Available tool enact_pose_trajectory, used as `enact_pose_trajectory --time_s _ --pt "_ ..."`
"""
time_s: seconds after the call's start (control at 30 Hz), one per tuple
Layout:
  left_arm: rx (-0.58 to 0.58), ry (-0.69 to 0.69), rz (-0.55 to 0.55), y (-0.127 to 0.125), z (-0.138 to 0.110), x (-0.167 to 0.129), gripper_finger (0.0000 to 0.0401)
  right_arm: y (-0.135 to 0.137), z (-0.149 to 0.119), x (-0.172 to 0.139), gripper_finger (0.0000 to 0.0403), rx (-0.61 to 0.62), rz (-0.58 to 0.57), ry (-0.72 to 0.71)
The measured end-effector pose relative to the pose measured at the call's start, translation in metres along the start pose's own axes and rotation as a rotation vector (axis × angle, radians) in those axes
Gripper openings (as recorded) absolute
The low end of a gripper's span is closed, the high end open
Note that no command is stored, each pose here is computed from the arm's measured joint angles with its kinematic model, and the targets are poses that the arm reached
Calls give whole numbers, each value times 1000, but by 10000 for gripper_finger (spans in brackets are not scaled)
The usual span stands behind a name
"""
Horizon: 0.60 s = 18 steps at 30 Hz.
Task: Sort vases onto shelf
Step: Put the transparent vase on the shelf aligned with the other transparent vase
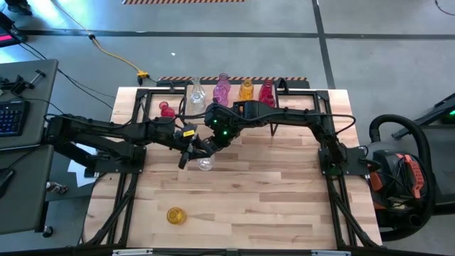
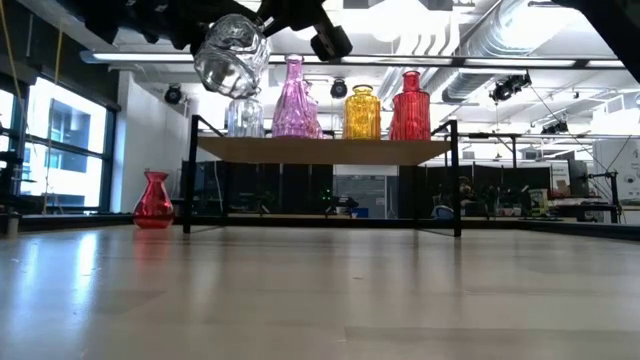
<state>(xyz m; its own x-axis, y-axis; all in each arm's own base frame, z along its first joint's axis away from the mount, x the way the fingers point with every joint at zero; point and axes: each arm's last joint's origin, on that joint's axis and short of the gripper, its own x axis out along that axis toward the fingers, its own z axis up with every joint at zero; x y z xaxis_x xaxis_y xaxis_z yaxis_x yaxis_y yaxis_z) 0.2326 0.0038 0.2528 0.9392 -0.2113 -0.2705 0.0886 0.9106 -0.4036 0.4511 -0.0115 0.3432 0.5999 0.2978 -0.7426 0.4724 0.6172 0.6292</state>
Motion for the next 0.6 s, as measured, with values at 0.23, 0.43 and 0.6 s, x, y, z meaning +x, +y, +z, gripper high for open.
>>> enact_pose_trajectory --time_s 0.23,0.43,0.6 --pt "6 -2 -5 -1 0 0 114 0 0 0 0 3 1 -1" --pt "10 1 -15 -4 -1 1 114 0 0 0 17 -3 3 -1" --pt "20 2 -18 -6 -2 2 113 1 0 0 59 -6 10 4"
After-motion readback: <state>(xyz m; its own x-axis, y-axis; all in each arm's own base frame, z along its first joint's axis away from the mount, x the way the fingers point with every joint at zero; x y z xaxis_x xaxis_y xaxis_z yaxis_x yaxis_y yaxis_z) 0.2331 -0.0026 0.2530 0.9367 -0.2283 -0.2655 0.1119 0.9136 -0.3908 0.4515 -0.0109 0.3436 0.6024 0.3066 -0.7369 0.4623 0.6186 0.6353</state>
